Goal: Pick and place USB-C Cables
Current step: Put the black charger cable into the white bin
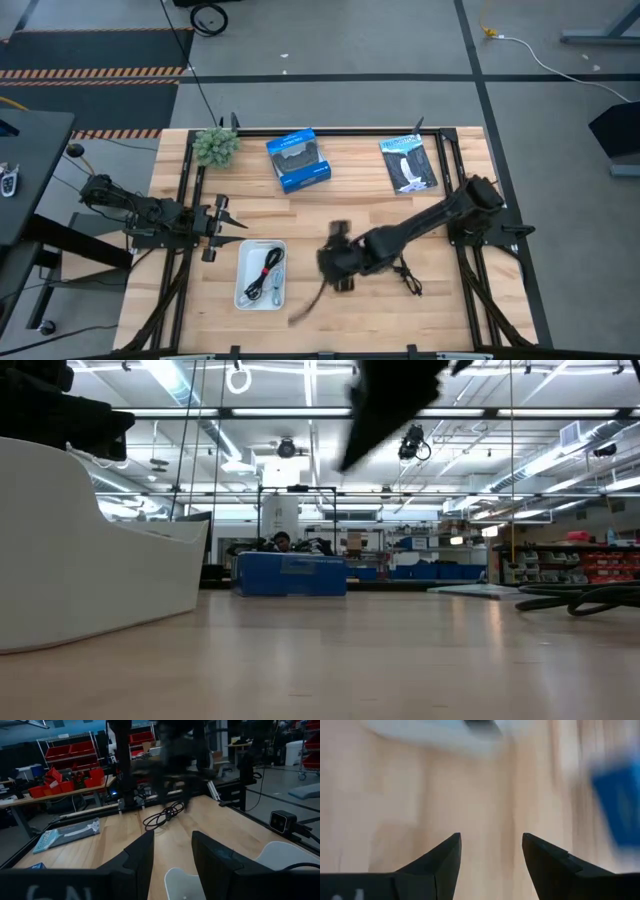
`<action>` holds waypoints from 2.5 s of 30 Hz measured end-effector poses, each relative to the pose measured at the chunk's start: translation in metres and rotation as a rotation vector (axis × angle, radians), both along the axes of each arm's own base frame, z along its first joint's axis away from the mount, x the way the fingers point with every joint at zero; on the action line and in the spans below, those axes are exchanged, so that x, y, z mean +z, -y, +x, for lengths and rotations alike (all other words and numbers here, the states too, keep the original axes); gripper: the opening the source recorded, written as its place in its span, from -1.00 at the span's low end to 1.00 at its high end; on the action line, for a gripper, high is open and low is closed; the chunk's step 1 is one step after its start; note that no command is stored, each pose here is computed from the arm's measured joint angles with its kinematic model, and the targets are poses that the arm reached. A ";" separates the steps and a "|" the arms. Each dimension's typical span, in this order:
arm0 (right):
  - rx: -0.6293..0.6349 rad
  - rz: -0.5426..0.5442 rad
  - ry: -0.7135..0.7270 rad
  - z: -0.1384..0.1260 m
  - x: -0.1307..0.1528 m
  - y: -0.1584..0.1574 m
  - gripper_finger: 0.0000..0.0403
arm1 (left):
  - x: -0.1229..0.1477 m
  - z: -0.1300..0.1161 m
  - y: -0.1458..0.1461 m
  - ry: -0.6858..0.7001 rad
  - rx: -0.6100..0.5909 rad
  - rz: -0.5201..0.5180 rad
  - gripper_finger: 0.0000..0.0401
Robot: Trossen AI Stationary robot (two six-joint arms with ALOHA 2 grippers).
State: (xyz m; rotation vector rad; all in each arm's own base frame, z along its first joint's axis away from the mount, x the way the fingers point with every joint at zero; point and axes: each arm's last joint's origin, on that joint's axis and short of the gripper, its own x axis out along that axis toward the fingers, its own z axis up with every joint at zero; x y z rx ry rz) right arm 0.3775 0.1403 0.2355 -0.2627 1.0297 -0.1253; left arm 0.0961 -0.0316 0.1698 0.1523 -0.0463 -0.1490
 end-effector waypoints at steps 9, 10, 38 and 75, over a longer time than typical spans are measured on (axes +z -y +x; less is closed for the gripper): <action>-0.578 0.133 -0.541 -0.059 -0.004 0.024 0.11 | 0.000 0.000 0.000 0.000 0.001 0.000 -0.29; -0.594 0.140 -0.573 -0.062 -0.005 0.023 0.12 | 0.000 0.000 0.000 0.000 0.000 0.000 -0.29; -0.791 0.465 -0.612 -0.133 -0.080 0.020 0.39 | 0.000 0.000 0.000 0.003 0.000 -0.001 -0.29; 0.079 0.258 0.442 -0.018 0.041 -0.001 -0.91 | 0.000 0.000 0.000 0.004 0.000 -0.002 -0.29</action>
